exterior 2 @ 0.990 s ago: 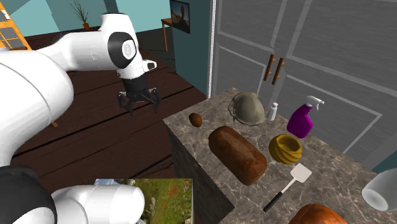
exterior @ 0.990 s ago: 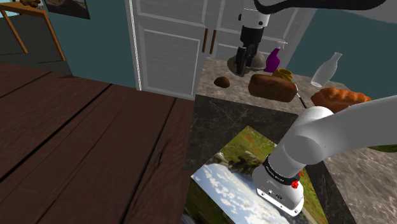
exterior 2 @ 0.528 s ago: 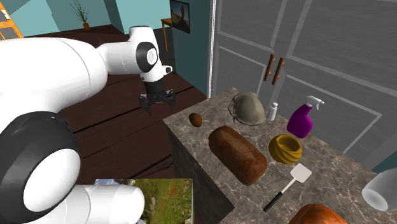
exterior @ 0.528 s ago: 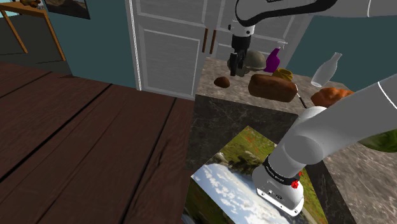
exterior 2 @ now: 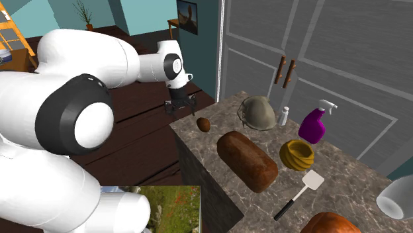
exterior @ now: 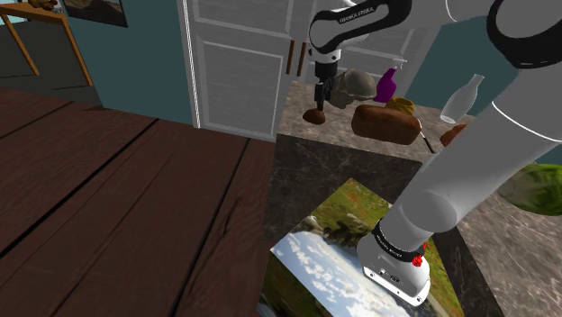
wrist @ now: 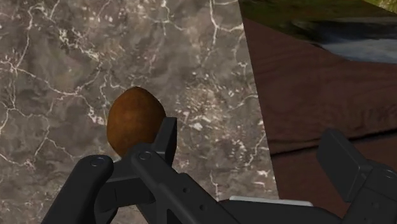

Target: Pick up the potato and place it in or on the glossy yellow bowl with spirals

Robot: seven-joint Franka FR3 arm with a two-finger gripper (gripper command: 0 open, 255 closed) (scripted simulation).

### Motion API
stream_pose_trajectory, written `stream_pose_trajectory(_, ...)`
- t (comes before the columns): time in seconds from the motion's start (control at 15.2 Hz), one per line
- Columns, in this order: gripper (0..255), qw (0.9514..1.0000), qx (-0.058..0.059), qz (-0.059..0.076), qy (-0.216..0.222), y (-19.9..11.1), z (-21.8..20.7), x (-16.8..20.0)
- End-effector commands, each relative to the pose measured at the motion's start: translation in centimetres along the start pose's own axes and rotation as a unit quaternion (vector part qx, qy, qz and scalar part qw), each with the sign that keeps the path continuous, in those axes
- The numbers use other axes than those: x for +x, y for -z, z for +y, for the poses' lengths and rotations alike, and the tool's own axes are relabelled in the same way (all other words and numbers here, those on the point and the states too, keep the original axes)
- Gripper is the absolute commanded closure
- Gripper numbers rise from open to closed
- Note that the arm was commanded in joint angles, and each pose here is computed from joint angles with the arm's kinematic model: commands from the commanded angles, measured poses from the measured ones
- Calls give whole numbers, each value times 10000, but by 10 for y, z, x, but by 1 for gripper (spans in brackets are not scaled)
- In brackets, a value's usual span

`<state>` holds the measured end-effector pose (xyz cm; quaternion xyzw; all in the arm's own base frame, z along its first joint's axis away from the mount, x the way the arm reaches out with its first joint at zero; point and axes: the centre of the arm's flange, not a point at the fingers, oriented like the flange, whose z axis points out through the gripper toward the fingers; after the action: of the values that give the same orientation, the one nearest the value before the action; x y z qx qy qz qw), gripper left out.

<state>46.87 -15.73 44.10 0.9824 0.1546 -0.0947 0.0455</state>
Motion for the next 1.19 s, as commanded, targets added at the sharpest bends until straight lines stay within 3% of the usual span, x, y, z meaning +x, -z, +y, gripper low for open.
stream_pose_trajectory(0.0, 0, 9999, -35, -62, 130, -13, 22, 19)
stream_pose_trajectory(0.59, 0, 9970, -163, -336, 679, -72, 92, 99)
stream_pose_trajectory(1.12, 0, 9968, -168, -346, 698, -114, 95, 99)
